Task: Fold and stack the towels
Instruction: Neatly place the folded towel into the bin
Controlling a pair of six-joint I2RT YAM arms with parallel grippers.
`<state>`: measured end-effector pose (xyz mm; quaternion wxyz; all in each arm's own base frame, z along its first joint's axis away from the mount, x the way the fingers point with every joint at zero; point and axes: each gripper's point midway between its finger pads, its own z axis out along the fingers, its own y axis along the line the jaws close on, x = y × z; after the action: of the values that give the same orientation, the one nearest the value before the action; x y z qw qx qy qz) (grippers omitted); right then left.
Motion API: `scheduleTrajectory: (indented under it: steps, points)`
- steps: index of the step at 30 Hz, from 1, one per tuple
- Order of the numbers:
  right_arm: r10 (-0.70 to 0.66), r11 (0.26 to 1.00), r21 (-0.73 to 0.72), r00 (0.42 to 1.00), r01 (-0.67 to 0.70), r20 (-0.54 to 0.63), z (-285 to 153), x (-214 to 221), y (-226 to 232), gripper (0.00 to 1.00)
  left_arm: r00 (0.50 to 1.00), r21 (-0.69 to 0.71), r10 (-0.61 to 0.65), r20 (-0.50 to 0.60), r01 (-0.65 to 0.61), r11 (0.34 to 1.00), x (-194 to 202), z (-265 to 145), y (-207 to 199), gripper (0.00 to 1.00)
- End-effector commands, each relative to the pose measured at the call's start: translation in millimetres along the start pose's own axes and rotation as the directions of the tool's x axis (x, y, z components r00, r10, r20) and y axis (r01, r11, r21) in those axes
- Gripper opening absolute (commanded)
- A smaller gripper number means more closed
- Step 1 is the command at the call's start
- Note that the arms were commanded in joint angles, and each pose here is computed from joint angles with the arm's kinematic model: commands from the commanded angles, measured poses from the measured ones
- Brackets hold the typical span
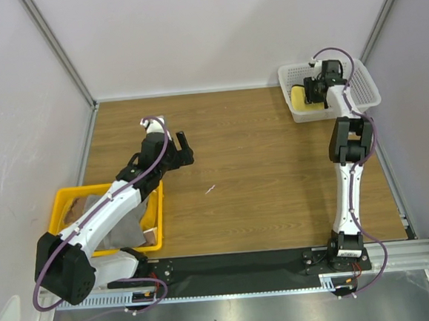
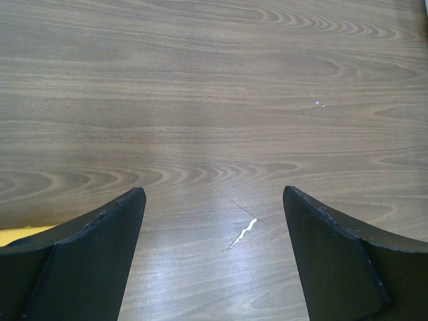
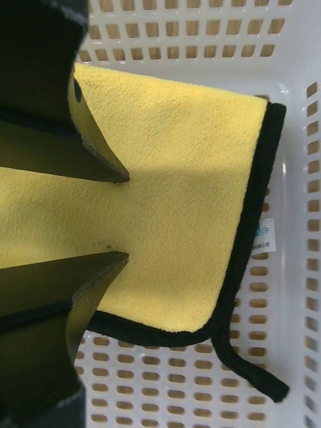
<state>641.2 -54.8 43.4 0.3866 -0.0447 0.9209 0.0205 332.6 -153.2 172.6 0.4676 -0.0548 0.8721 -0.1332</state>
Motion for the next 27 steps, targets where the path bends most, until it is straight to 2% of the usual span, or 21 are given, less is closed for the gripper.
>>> scheduleTrajectory:
  steps: [1, 5, 9, 12, 13, 14, 16, 17, 20, 21, 23, 24, 25, 26, 27]
  points:
    - [-0.103, 0.994, 0.051, 0.995, 0.102, 0.018, 4.9, -11.0, -7.5, 0.53, 0.998, 0.004, -0.014, 0.068, 0.014, 1.0, -17.9, -4.9, -0.1, 0.9]
    - [-0.131, 0.991, 0.04, 0.989, 0.129, 0.064, 1.8, -25.8, -6.8, 0.54, 0.997, 0.002, -0.01, 0.076, 0.01, 1.0, -20.4, -4.1, -0.5, 0.9]
    - [-0.099, 0.994, -0.04, 0.989, 0.104, 0.107, -19.8, -48.7, 9.1, 0.55, 0.996, 0.006, -0.005, 0.085, 0.004, 1.0, -26.0, -6.1, -2.6, 0.9]
    - [-0.098, 0.992, -0.058, 0.98, 0.109, 0.176, -61.0, -83.4, 20.0, 0.63, 0.994, -0.012, 0.009, 0.105, -0.008, 1.0, -36.2, -12.2, -0.7, 0.91]
    - [-0.095, 0.993, -0.055, 0.976, 0.108, 0.194, -73.2, -92.7, 22.6, 0.7, 0.994, -0.039, 0.019, 0.111, -0.014, 0.999, -38.4, -15.9, 4.6, 0.91]
    - [-0.096, 0.993, -0.044, 0.965, 0.11, 0.243, -101.7, -114.9, 24.8, 0.72, 0.993, -0.052, 0.022, 0.115, -0.016, 0.998, -41.1, -18.5, 6.8, 0.91]
    - [-0.065, 0.995, -0.055, 0.959, 0.084, 0.276, -130.0, -131.1, 31.6, 0.75, 0.992, -0.091, 0.03, 0.126, -0.018, 0.996, -47.7, -25.9, 13.3, 0.92]
    - [-0.06, 0.996, -0.047, 0.942, 0.08, 0.329, -165.1, -151.7, 35.1, 0.76, 0.988, -0.125, 0.029, 0.149, -0.011, 0.992, -54.5, -32.1, 19.8, 0.93]
    - [-0.003, 0.996, -0.079, 0.93, 0.034, 0.367, -206.9, -162.9, 47.5, 0.81, 0.981, -0.141, 0.026, 0.193, 0.002, 0.99, -70.5, -51.4, 24.6, 0.96]
    - [0.007, 0.996, -0.082, 0.907, 0.031, 0.422, -245.2, -177.6, 54.0, 0.83, 0.978, -0.14, 0.024, 0.209, 0.006, 0.99, -74.4, -56.7, 25.5, 1.0]
    - [0.067, 0.994, -0.111, 0.902, -0.021, 0.426, -260.7, -171.2, 61.0, 0.92, 0.966, -0.125, 0.004, 0.258, 0.029, 0.992, -86.0, -72.5, 27.5, 1.0]
    - [0.077, 0.993, -0.12, 0.875, -0.022, 0.477, -297.4, -179.3, 67.4, 0.95, 0.962, -0.118, -0.002, 0.273, 0.035, 0.992, -89.5, -77.3, 28.1, 1.0]
    - [0.086, 0.991, -0.132, 0.867, -0.024, 0.49, -309.2, -177.9, 71.2, 1.0, 0.958, -0.107, -0.013, 0.286, 0.046, 0.993, -93.2, -82.3, 27.8, 1.0]
    - [0.117, 0.986, -0.163, 0.873, -0.044, 0.473, -306.7, -164.2, 77.5, 1.0, 0.953, -0.099, -0.032, 0.301, 0.064, 0.993, -98.2, -88.0, 29.5, 1.0]
    - [0.121, 0.986, -0.164, 0.848, -0.041, 0.515, -336.8, -167.2, 81.9, 1.0, 0.946, -0.053, -0.057, 0.318, 0.078, 0.996, -105.1, -98.5, 23.7, 1.0]
